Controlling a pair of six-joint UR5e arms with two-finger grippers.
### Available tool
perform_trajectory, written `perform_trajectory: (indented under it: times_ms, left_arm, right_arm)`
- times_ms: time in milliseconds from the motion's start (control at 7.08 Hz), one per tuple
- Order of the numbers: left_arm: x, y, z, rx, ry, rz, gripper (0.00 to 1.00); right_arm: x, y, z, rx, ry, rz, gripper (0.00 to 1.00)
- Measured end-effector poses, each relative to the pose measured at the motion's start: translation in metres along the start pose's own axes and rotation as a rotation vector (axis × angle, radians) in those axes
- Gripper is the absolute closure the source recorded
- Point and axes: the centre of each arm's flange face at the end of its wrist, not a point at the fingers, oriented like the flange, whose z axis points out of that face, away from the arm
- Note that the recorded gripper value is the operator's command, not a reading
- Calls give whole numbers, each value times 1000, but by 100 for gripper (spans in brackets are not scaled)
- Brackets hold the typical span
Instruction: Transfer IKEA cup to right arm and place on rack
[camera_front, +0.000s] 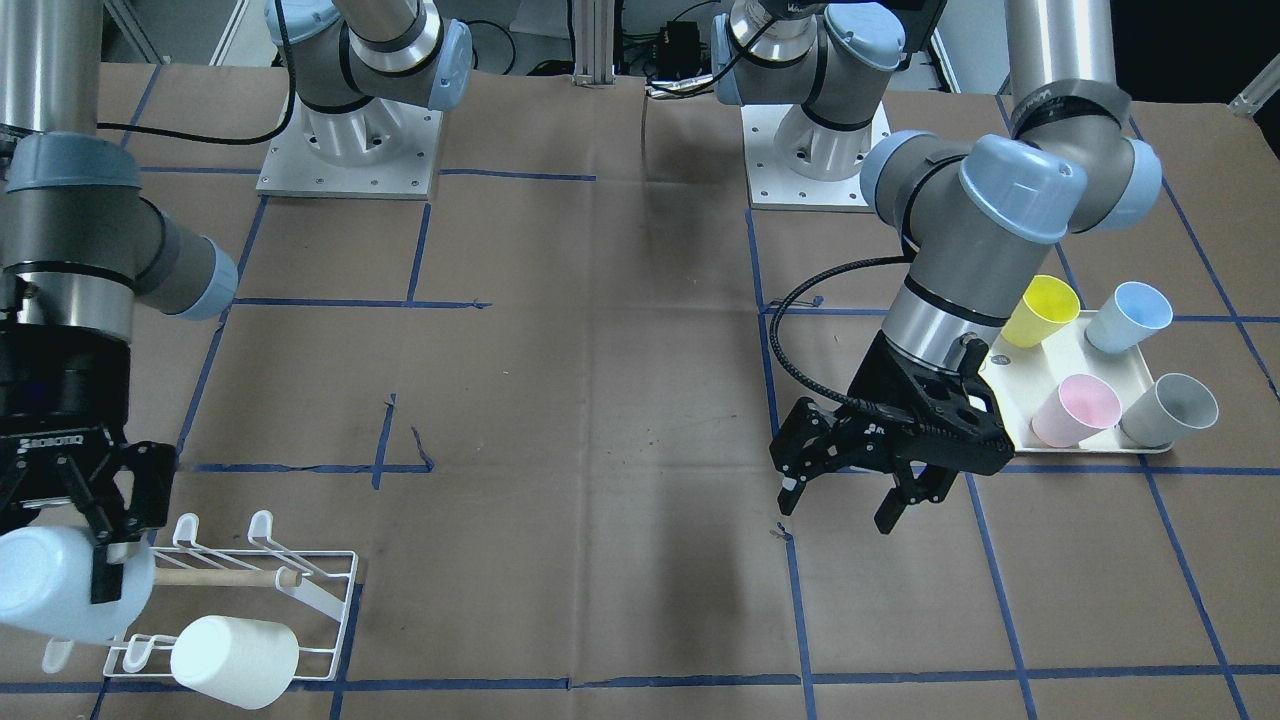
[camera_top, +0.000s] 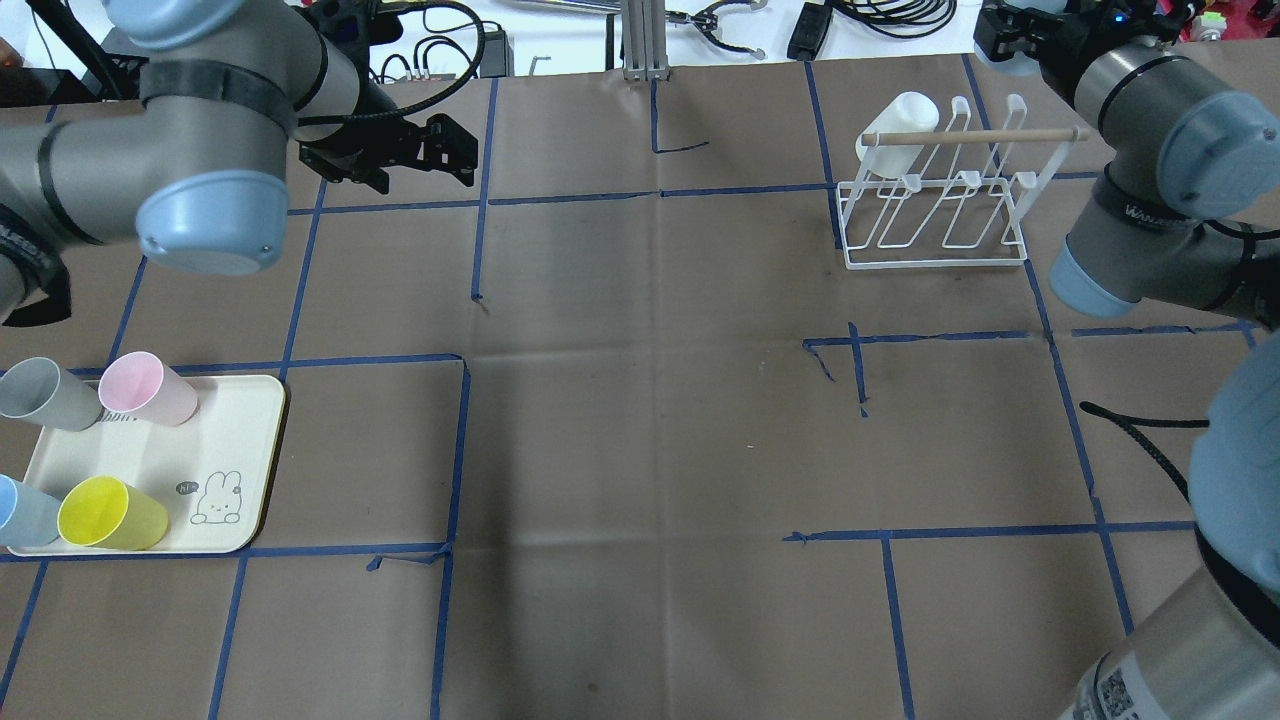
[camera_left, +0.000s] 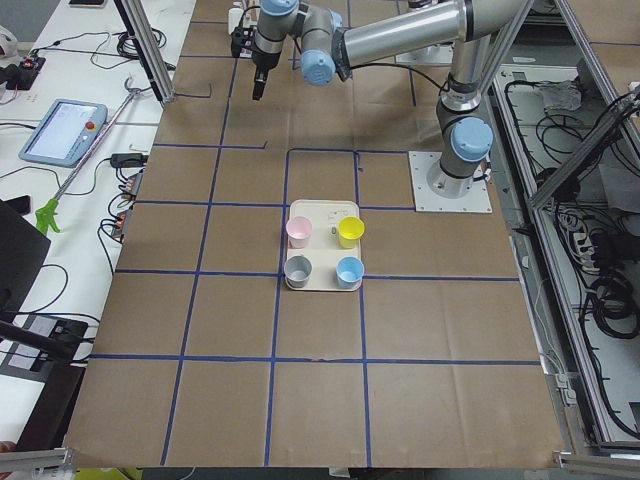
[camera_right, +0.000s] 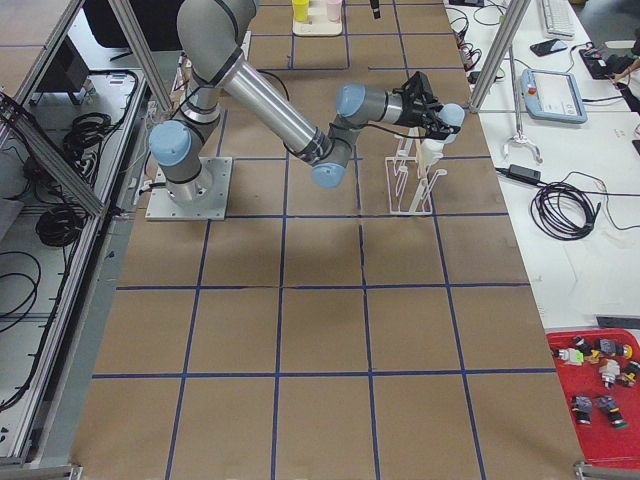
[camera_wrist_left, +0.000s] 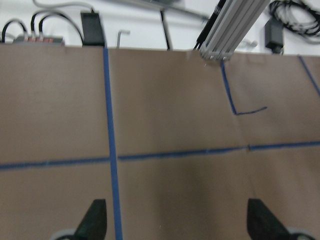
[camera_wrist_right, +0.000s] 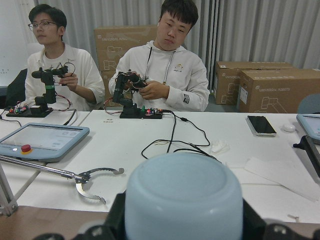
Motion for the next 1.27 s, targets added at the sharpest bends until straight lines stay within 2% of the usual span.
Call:
perform_trajectory:
  times_ms: [141, 282, 424, 706, 1271]
  left_arm:
    - [4, 17, -22, -96, -27, -9, 1]
    - [4, 32, -40, -156, -54, -12, 0]
    - [3, 42, -53, -182, -87, -11, 1]
    - [4, 51, -68, -180, -114, -6, 0]
    - [5, 50, -77, -145, -118, 1, 0]
  right_arm:
    - [14, 12, 10, -15, 9, -19, 72]
    - [28, 22, 18, -29, 20, -22, 72]
    - [38, 31, 23, -42, 28, -19, 72]
    - [46, 43, 29, -58, 33, -10, 72]
    - [44, 60, 35, -77, 25, 0, 71]
